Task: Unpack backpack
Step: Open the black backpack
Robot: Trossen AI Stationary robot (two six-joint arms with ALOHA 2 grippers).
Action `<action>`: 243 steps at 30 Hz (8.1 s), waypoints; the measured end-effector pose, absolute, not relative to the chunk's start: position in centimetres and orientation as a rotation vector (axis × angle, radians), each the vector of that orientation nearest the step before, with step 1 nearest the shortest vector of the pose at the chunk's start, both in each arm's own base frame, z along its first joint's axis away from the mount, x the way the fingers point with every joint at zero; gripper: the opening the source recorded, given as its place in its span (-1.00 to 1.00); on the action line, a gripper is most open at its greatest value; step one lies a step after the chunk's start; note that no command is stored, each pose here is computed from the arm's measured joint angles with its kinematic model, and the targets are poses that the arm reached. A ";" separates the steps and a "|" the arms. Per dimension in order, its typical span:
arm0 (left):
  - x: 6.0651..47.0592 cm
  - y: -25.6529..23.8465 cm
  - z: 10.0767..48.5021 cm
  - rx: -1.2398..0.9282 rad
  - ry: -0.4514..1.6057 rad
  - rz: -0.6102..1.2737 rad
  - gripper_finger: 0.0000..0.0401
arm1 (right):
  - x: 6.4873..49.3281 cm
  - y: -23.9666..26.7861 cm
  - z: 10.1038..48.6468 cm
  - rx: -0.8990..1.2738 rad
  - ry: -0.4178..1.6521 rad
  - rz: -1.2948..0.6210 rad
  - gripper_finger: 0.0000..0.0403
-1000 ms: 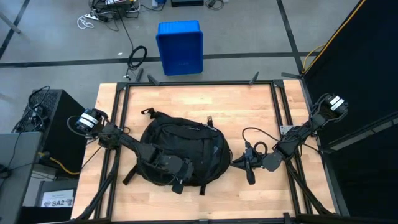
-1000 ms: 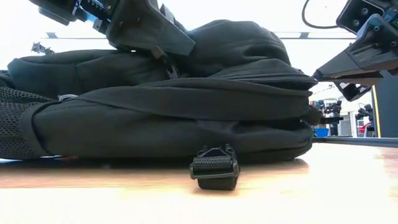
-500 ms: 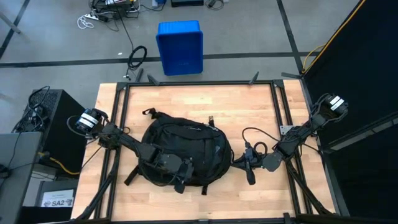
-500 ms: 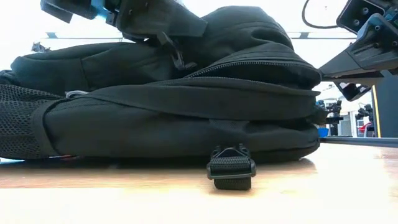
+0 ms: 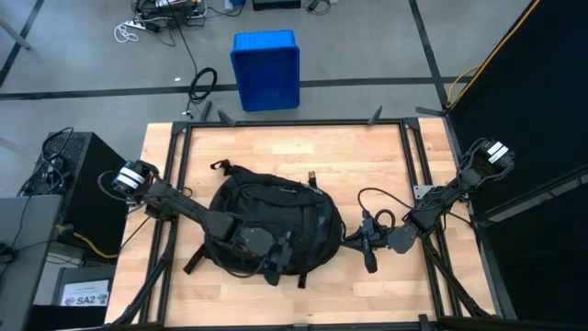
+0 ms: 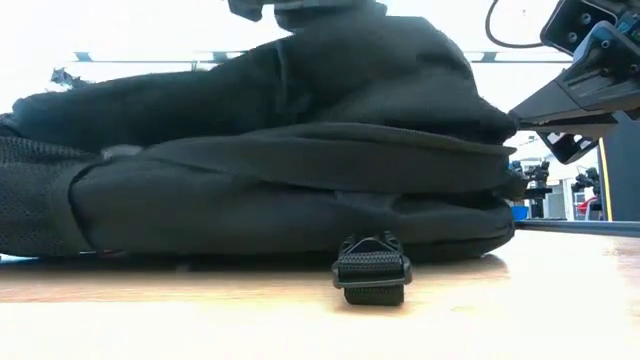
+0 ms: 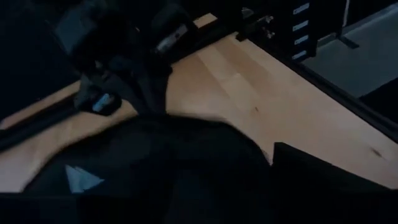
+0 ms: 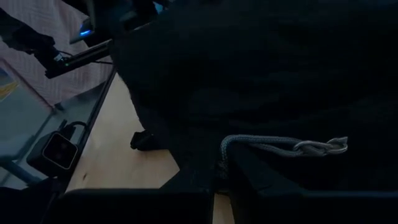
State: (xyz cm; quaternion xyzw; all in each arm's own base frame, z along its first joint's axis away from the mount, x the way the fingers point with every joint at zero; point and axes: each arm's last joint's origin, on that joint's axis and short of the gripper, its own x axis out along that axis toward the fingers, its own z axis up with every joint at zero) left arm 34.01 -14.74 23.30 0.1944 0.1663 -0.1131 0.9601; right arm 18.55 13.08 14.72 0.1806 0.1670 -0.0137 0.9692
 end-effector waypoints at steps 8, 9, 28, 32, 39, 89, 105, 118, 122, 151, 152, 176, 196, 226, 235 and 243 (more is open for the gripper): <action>34.3 -16.6 26.4 0.494 0.290 -0.223 0.38 | 18.6 13.1 14.7 0.369 0.337 -0.029 -0.99; 34.3 -17.0 26.8 0.509 0.275 -0.234 0.39 | 18.6 13.1 14.7 0.369 0.337 -0.029 -0.99; 34.4 -18.6 27.8 0.487 0.196 -0.248 0.39 | 18.6 13.1 14.7 0.409 0.338 -0.026 -0.99; 35.5 -19.1 26.8 0.555 0.132 -0.204 0.39 | 18.6 13.1 14.7 0.401 0.337 -0.027 -0.99; 37.9 -18.7 24.8 0.570 0.280 -0.081 0.39 | 18.6 13.1 14.7 0.392 0.340 -0.026 -0.99; 39.8 -20.9 19.5 0.511 0.647 -0.321 -1.00 | 20.1 10.2 14.6 0.339 0.295 -0.231 -1.00; 36.6 -23.9 20.3 0.564 0.711 -0.395 -1.00 | 22.1 4.1 14.0 0.352 0.371 -0.391 -1.00; 35.7 -24.3 21.2 0.561 0.708 -0.416 -1.00 | 22.6 0.0 13.8 0.374 0.410 -0.436 -1.00; 34.8 -24.3 21.8 0.561 0.751 -0.413 -1.00 | 22.6 -1.5 13.8 0.418 0.417 -0.422 -1.00; 31.1 -20.7 30.1 0.690 0.622 0.014 -1.00 | 22.2 12.5 18.5 -0.023 0.176 0.204 -0.67; 31.2 -20.6 30.2 0.689 0.615 0.027 -1.00 | 22.3 12.8 17.9 -0.033 0.198 0.182 -0.67; 29.8 -19.0 32.9 0.704 0.534 0.301 -1.00 | 23.7 11.2 9.9 0.119 0.541 -0.117 -0.73; 25.2 -18.1 33.9 0.587 0.488 0.550 -1.00 | 23.2 11.1 9.3 0.151 0.601 -0.148 -0.77; 21.1 -13.1 26.4 0.262 0.377 0.397 -1.00 | 23.2 11.1 9.3 0.146 0.601 -0.139 -0.74; 20.8 -10.9 24.7 0.187 0.347 0.367 -1.00 | 23.2 11.1 9.3 0.149 0.599 -0.138 -0.74; 19.1 -9.7 24.8 0.137 0.239 0.316 -1.00 | 23.2 11.1 9.3 0.149 0.599 -0.138 -0.72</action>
